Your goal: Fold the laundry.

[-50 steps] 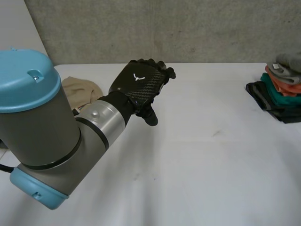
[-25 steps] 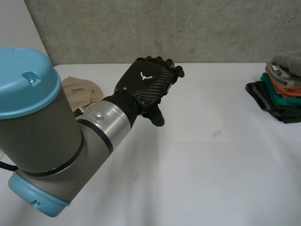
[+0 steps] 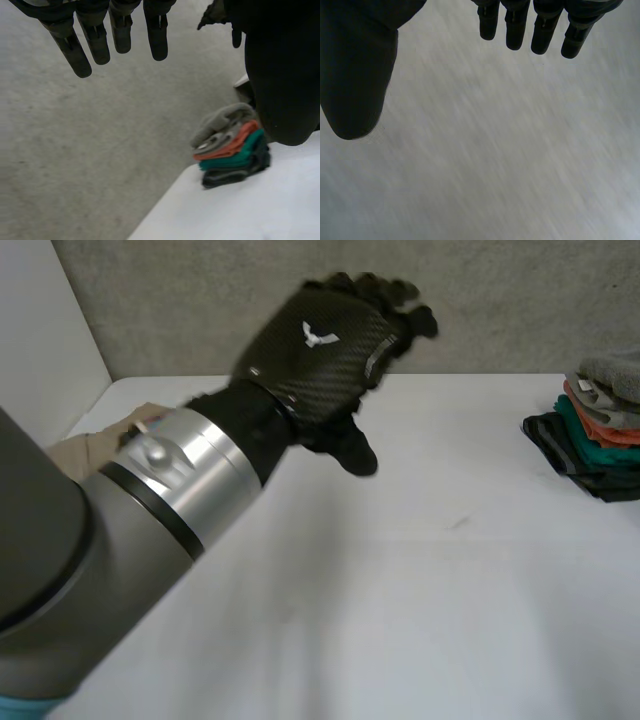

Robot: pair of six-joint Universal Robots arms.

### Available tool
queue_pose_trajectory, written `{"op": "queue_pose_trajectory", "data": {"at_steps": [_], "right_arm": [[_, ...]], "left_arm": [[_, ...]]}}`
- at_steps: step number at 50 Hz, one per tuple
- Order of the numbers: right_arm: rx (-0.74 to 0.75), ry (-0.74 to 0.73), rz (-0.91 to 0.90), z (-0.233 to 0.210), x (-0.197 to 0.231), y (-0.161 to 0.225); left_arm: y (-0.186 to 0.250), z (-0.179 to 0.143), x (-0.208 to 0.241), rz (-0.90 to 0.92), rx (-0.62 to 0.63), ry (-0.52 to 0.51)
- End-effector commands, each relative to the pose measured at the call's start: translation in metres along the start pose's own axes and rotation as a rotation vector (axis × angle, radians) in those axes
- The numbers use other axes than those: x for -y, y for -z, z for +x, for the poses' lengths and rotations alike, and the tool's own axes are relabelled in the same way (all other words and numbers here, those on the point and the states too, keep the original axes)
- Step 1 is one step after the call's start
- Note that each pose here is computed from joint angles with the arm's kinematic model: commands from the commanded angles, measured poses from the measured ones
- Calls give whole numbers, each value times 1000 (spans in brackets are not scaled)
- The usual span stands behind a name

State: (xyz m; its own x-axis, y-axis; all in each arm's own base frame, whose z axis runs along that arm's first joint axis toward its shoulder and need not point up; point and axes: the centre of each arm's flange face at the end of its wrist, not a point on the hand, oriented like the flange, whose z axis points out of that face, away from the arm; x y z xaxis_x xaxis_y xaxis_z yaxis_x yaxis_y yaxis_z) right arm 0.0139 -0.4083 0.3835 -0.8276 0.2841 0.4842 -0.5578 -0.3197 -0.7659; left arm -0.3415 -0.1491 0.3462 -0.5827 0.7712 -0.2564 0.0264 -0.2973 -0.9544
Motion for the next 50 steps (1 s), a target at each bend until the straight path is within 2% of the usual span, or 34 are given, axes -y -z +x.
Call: {"op": "queue_pose_trajectory", "data": {"at_steps": [1,2,3,6,7,10,11,14,15,21,29,35,45,50], "right_arm": [[439,-174,167,-116,65,87],[542,-198,188,-138,71,114],[591,-212,195,-149,73,127],[730,-248,188,-182,71,174],[754,-250,179,-187,70,183],[828,-246,130,-202,60,213],[841,-240,116,-205,56,218],[865,-230,64,-210,43,229],[867,-228,55,-211,41,230],[885,-229,-30,-217,24,243],[875,-228,-74,-214,13,245],[850,-223,-98,-210,5,239],[819,-216,-108,-204,1,235],[814,-216,-121,-203,-3,233]], "left_arm": [[0,-67,-13,-47,253,-39],[0,-79,-16,-57,294,-39],[3,-105,-29,-93,373,-55],[9,-145,-50,-148,479,-73],[11,-171,-72,-191,541,-83],[11,-202,-111,-253,594,-101],[11,-224,-140,-289,611,-130],[12,-246,-171,-326,597,-185],[12,-259,-192,-348,577,-229],[18,-295,-285,-492,509,-314],[13,-305,-331,-516,496,-322],[9,-311,-340,-508,498,-327],[-3,-317,-302,-440,553,-344],[-5,-314,-292,-407,558,-265]]}}
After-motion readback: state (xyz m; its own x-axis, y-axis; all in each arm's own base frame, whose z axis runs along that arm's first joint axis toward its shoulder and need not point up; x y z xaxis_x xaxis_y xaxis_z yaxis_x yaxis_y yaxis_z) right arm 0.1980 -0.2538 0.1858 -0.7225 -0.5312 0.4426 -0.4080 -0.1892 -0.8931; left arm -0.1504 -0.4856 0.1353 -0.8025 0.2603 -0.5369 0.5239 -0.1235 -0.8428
